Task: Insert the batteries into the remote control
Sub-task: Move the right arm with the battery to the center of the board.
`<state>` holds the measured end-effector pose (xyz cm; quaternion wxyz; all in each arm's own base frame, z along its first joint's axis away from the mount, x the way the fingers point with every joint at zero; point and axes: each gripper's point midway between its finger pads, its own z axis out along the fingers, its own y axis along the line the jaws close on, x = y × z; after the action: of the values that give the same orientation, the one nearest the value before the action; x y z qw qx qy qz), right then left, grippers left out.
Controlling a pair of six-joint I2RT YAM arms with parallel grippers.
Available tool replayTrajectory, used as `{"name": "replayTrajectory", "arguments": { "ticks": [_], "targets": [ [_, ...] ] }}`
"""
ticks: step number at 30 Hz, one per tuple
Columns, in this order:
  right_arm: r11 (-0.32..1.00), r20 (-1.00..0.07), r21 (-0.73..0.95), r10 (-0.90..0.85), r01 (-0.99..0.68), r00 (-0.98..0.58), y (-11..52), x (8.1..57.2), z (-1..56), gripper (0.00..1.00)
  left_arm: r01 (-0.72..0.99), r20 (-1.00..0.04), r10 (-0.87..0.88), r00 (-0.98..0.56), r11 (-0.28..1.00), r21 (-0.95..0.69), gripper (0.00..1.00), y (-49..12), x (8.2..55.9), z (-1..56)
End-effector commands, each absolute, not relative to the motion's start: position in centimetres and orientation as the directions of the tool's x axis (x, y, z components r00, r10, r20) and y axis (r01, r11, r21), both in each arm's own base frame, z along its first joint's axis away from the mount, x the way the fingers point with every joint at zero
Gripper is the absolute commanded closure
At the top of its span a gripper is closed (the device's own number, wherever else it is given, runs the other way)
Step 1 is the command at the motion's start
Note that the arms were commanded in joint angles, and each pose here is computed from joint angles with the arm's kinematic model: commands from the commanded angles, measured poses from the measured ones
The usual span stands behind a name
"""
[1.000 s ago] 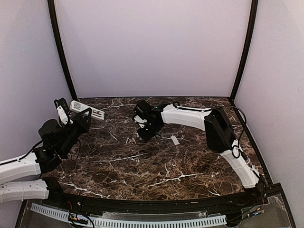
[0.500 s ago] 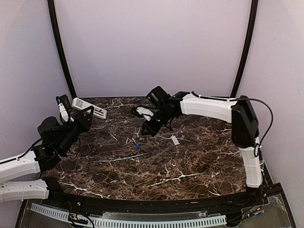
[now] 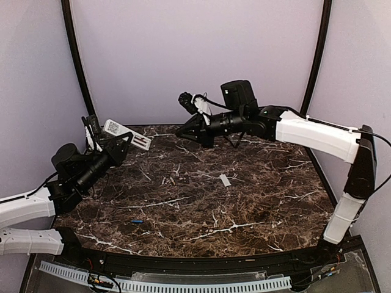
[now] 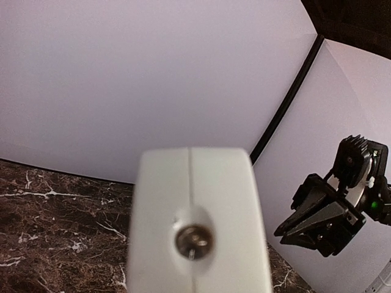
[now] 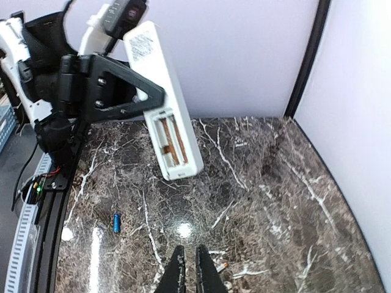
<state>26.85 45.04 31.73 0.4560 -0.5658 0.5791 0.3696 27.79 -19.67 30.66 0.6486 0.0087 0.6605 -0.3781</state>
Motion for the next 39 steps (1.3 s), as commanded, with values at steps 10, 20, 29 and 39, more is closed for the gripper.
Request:
{"name": "replayTrajectory", "arguments": {
  "ticks": [10, 20, 29, 39],
  "targets": [
    [0.125, -0.852, 0.102, -0.502, -0.987, -0.152, 51.9, 24.9, 18.5, 0.70, 0.162, -0.833, -0.548, -0.075, 0.818, -0.552, 1.00, -12.1, 28.0, 27.1],
    [-0.245, -0.807, 0.010, -0.574, -0.969, 0.137, 59.3, 8.6, 8.7, 0.01, 0.054, -0.858, -0.514, 0.017, 0.857, -0.512, 1.00, -7.7, 25.8, 27.8],
    [-0.245, -0.705, -0.120, -0.661, -0.962, 0.256, 62.6, 6.5, 3.3, 0.18, 0.089, -0.850, -0.520, 0.081, 0.853, -0.514, 1.00, -5.5, 23.2, 28.5],
    [-0.290, -0.563, -0.172, -0.755, -0.941, 0.336, 60.6, 6.7, -1.6, 0.62, 0.101, -0.846, -0.516, 0.131, 0.856, -0.507, 1.00, -4.3, 21.8, 30.2]
  ]
}}
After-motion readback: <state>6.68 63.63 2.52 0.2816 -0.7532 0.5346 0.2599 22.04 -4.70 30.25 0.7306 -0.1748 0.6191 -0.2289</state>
